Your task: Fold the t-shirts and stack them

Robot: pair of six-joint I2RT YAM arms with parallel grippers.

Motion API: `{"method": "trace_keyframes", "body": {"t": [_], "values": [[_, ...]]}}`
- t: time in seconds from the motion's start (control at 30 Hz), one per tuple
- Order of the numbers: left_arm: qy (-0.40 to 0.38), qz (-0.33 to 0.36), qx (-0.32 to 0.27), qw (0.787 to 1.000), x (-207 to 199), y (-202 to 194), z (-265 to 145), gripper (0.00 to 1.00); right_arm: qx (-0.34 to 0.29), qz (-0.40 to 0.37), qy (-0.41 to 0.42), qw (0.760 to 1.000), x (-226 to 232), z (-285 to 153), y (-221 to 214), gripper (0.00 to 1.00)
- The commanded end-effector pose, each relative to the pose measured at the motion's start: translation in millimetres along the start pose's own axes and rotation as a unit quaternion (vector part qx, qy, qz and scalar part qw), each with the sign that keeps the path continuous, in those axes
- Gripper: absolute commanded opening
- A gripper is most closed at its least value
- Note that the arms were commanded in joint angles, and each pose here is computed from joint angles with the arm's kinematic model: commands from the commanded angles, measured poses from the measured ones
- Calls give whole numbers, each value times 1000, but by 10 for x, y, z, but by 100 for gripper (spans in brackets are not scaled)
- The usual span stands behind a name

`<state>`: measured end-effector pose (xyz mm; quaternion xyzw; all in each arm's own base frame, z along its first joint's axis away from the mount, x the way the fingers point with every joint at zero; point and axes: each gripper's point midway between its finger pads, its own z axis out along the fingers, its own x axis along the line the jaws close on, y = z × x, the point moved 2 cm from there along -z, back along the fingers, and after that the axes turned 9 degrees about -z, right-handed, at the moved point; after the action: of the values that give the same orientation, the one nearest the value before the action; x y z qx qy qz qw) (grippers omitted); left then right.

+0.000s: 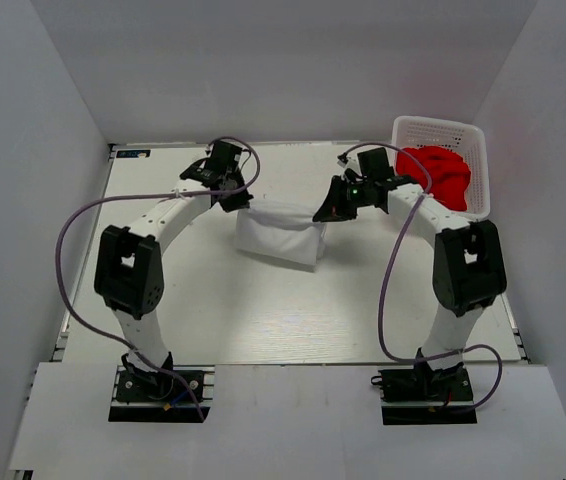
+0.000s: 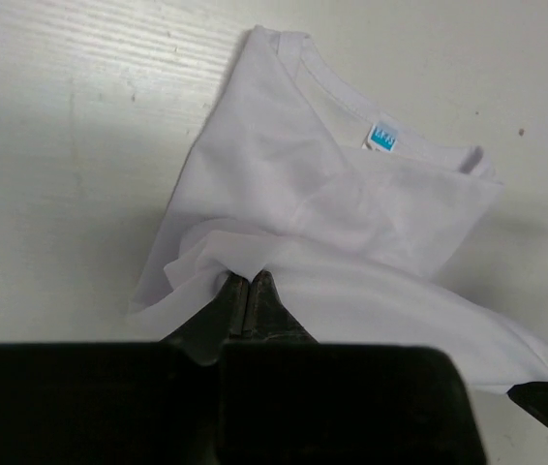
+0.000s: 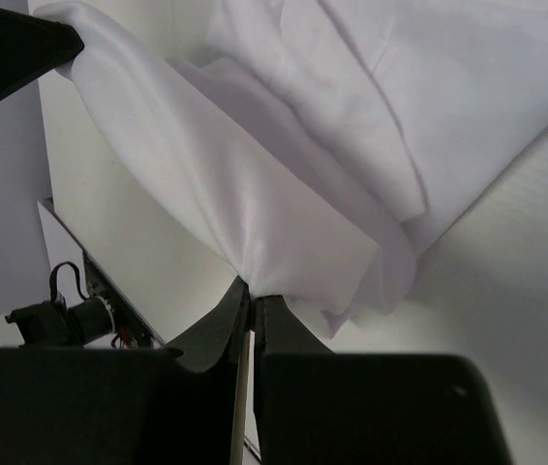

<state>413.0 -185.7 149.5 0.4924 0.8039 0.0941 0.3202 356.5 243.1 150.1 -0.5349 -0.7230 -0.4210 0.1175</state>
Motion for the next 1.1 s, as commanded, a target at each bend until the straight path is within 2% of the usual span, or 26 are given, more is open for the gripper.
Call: {"method": "trace_keyframes", "body": {"t": [0.0,0.03,0.07,0.17,0.2,0.23,0.27,0.3,0.33,0.37,0.43,0.47,0.53,0.63,0.7,0.87,0.9,0.97,1.0,1.07], "values": [[-14,0,-29,999,-142,298,98,0,-31,-14,21,999,-44,58,337,0],[-4,1,-20,1000,-126,267,266,0,-37,-11,22,999,-86,57,405,0],[-18,5,-34,999,-239,376,291,0,-26,6,14,1000,-261,183,382,0],[-49,18,-61,997,-436,541,532,0,-57,6,1,998,-443,244,644,0],[-59,21,-69,996,-466,618,598,9,-77,5,-5,997,-559,240,798,0],[-69,30,-73,995,-526,656,661,21,-94,8,-38,995,-690,280,911,1],[-92,38,-84,991,-700,789,630,36,-101,12,-46,994,-767,306,963,10],[-90,54,-85,991,-704,794,800,53,-109,25,-54,992,-942,362,1072,24],[-103,69,-91,988,-774,840,825,99,-118,14,-48,992,-943,351,1193,40],[-125,82,-95,984,-885,894,809,100,-130,2,-39,991,-917,331,1326,66],[-148,100,-95,979,-969,900,818,100,-135,8,-58,989,-1080,363,1373,85],[-149,100,-95,979,-969,899,819,100,-139,-15,-58,989,-1008,355,1430,90],[-162,115,-84,976,-994,854,784,100,-155,-58,-43,985,-754,267,1508,90],[-179,128,-72,973,-1042,732,747,100,-157,-75,-49,984,-555,185,1327,90],[-190,132,-65,971,-1088,669,673,100,-137,-74,-57,986,-593,250,1123,90],[-232,126,-44,963,-1097,434,565,100,-113,-87,-15,990,-255,351,802,90],[-226,119,-27,967,-999,309,652,100,-95,-79,-10,992,-257,421,619,90],[-226,113,-18,967,-950,236,663,100,-83,-78,0,994,-218,494,470,90],[-225,117,10,967,-882,44,715,100,-78,-74,3,994,-209,527,399,90],[-232,114,29,966,-813,-93,727,100,-61,-74,6,995,-211,604,243,90]]}}
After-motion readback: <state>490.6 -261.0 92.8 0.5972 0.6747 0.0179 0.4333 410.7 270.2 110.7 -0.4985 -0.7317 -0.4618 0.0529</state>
